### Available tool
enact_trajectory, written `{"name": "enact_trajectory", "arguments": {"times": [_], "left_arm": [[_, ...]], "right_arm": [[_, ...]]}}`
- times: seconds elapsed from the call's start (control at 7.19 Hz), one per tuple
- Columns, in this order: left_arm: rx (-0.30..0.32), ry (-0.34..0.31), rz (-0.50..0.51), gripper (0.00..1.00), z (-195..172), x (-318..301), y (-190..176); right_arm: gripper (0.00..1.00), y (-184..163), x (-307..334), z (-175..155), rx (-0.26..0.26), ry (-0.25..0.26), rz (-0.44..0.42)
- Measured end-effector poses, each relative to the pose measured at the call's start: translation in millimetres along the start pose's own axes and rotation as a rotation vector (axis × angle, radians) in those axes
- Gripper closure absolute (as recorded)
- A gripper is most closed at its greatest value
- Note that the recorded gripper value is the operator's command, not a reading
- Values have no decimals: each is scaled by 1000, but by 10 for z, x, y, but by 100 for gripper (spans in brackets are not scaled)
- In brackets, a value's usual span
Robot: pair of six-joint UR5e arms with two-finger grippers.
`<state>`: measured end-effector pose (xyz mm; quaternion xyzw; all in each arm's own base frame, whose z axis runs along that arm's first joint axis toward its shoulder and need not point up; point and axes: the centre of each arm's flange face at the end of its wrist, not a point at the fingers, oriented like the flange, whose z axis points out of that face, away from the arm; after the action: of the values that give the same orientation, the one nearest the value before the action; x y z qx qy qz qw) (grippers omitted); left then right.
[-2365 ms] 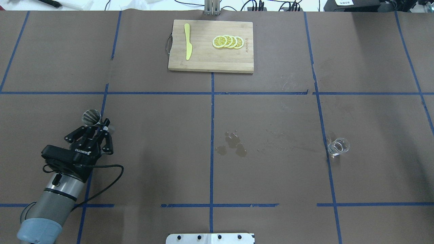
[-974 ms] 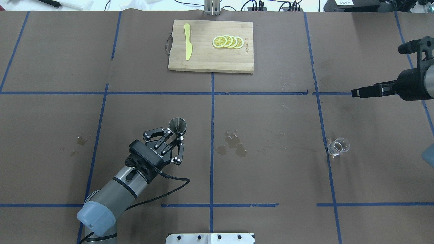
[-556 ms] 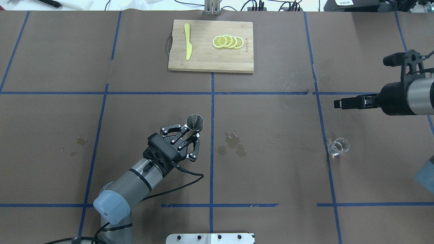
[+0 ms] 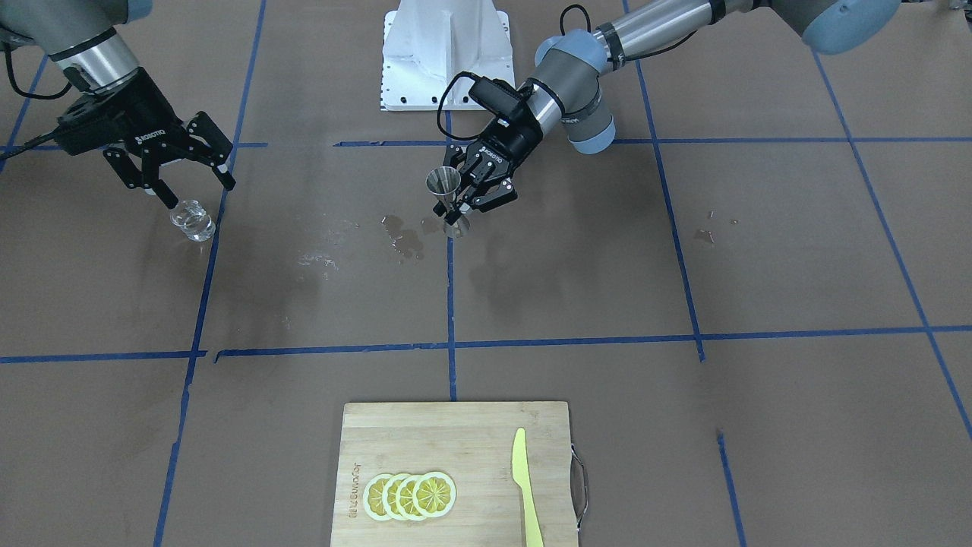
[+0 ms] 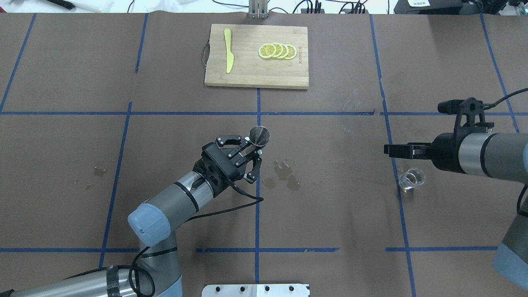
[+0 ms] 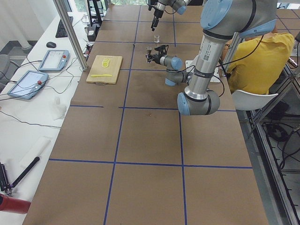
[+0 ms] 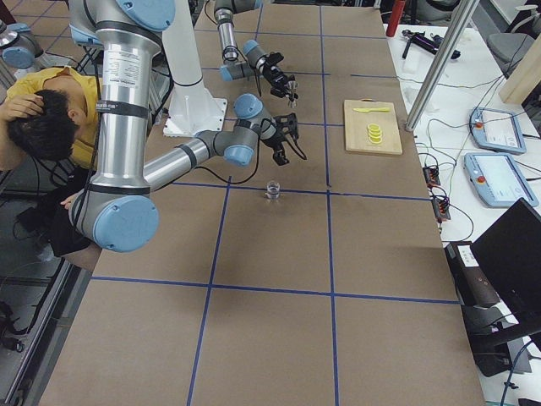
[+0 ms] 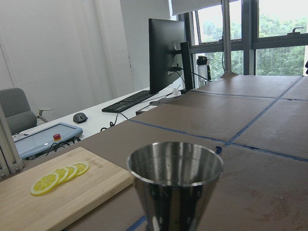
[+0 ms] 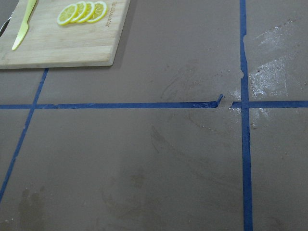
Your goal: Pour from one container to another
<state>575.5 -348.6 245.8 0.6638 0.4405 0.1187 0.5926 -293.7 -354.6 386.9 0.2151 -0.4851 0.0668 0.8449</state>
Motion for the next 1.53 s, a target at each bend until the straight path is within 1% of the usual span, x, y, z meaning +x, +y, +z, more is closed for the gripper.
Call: {"name": "enact_trajectory", "arguments": {"times": [0.14, 0.42, 0.7, 0.83, 1.11, 1.39, 1.53], "left_arm": [[1, 1, 3, 100, 20, -14, -12], [4, 2, 2, 100, 40, -8, -38], [6, -1, 2, 100, 50, -14, -50], [6, -4, 2, 100, 52, -16, -52], [7, -6, 1, 100, 52, -20, -57], [8, -9, 0, 100, 52, -22, -60], [9, -10, -2, 100, 52, -23, -61]], "right_arm": [[0, 137, 11, 27, 45, 37, 16], [0, 556, 99, -21, 155, 125, 0], [1, 986, 119, 0, 255, 178, -7], [1, 1142, 160, -7, 297, 195, -13], [1, 1350, 314, 23, 352, 226, -14], [6, 1562, 471, 149, 438, 253, -63], [6, 1671, 546, 225, 481, 262, -92]]}}
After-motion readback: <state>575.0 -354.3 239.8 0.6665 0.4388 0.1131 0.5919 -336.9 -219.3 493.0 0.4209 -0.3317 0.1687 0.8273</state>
